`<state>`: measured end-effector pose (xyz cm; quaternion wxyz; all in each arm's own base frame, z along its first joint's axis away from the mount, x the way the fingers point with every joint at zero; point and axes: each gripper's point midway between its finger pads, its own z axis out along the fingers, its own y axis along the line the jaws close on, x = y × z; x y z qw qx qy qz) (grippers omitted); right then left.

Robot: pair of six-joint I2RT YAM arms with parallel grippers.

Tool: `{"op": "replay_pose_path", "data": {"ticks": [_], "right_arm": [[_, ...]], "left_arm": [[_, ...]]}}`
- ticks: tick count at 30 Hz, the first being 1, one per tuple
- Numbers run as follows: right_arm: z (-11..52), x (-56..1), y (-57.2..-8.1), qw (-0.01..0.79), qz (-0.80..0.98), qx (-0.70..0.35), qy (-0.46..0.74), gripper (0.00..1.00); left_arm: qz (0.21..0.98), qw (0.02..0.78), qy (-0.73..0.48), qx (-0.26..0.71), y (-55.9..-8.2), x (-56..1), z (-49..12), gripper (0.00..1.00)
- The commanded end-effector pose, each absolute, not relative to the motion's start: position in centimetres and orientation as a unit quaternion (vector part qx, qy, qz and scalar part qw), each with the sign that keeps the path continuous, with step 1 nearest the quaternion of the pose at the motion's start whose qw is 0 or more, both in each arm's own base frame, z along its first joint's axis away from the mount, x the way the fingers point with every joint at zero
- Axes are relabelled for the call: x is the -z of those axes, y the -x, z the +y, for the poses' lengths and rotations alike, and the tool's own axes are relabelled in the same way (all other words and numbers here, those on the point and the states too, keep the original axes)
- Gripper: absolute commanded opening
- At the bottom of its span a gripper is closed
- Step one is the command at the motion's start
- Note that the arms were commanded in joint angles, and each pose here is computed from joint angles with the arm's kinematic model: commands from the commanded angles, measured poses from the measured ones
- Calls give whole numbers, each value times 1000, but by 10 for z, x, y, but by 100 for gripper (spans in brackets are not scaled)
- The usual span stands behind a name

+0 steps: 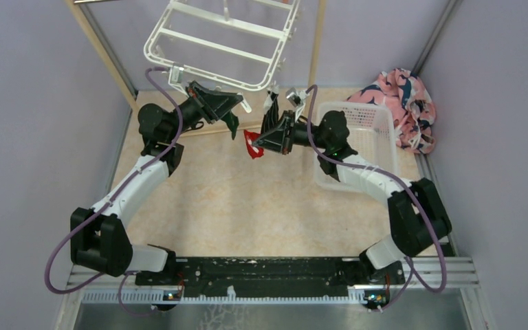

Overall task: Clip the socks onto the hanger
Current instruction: Pick up the hanger.

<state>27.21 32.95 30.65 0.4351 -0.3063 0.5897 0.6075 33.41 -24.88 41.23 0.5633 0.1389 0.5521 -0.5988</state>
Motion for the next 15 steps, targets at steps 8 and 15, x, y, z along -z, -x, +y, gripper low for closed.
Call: {"op": "replay_pose_path", "data": {"ticks": [8, 15], "right_arm": [[320, -381, -254, 380, 419, -748, 348, 0], [318, -388, -269, 384, 416, -749, 344, 0]], "left_arm": [[537, 554, -183, 609, -310, -416, -254, 0], [533, 554, -188, 611, -307, -419, -254, 0]]}}
